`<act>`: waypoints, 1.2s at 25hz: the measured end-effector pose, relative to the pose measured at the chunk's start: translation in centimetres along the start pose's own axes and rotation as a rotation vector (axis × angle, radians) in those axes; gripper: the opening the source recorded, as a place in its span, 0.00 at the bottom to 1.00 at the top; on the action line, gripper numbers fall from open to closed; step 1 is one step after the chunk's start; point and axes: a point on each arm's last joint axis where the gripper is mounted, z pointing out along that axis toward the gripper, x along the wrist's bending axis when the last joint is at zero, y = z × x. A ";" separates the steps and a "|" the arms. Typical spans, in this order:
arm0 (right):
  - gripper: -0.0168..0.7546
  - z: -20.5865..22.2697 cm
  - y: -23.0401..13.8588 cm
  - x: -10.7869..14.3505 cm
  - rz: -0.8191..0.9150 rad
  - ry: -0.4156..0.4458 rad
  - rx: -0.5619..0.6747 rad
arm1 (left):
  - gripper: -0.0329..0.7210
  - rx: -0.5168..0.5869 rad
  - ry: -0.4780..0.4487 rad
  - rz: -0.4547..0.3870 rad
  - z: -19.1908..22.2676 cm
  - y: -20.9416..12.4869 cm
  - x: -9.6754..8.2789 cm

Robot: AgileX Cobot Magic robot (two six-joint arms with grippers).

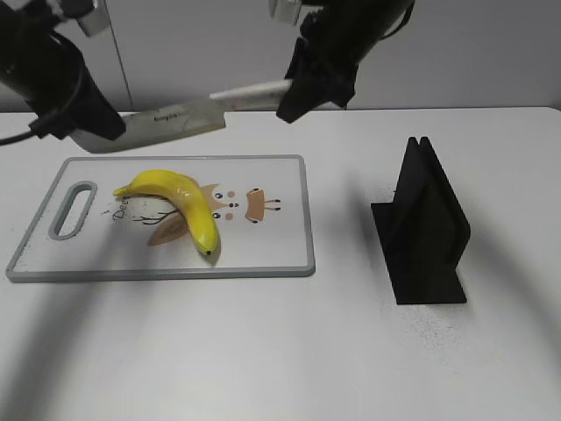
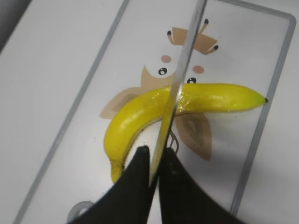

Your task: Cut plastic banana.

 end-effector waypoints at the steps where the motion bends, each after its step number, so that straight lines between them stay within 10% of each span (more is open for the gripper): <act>1: 0.25 1.1 -0.7 -0.2 0.021 0.018 0.019 | 0.09 0.008 -0.023 -0.017 1.2 -0.5 0.2; 10: 0.28 9.3 -6.2 -1.0 0.156 0.116 0.160 | 0.12 0.042 -0.190 -0.175 9.8 -4.3 0.8; 30: 0.30 3.3 -1.7 -1.9 0.070 -0.014 0.120 | 0.10 -0.005 -0.037 -0.087 2.6 -0.5 0.4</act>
